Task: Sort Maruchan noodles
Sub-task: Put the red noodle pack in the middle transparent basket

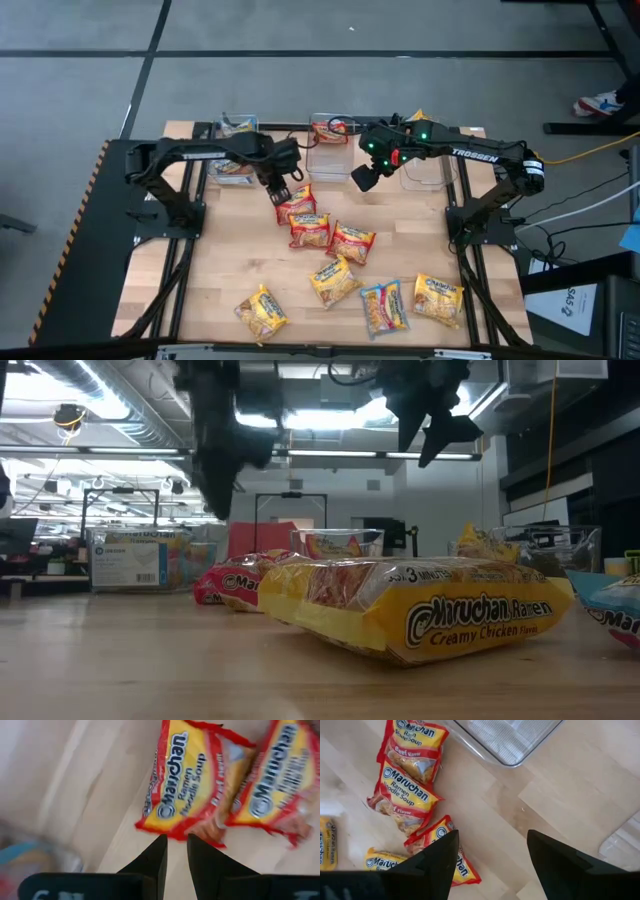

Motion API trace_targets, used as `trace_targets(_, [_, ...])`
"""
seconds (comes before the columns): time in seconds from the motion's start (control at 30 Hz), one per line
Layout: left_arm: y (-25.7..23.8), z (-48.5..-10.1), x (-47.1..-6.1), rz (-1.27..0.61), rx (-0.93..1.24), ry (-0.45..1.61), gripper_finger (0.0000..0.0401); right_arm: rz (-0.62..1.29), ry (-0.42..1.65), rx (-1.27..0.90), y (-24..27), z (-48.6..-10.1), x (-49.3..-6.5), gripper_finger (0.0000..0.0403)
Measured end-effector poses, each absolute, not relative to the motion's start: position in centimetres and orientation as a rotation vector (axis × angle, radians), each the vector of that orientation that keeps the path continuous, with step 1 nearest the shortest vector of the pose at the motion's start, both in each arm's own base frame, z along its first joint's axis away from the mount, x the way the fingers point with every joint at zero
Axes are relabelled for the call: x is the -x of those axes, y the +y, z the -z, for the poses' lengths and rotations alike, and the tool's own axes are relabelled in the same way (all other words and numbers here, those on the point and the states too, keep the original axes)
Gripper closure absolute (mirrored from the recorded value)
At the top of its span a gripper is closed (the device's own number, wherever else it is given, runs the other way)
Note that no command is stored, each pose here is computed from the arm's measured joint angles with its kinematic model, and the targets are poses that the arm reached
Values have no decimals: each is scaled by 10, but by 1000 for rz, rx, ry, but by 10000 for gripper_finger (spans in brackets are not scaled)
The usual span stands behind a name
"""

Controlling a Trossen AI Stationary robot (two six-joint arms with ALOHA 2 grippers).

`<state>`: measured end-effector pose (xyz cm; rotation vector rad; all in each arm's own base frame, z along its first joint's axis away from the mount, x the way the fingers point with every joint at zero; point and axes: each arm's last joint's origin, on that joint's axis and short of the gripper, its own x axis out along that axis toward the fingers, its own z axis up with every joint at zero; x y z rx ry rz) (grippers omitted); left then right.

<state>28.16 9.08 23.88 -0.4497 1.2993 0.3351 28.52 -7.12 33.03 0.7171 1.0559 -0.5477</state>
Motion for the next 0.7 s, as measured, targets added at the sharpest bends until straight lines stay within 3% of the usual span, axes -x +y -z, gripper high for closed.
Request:
trace_targets(0.2, [101,-197,-278,-356,487,1353,332,544,1055,-716,-71,-330,-285,162])
trace_targets(0.7, [105,-145,-297,-283,523,1435,332,532,1062,-713,-71,-330,-285,162])
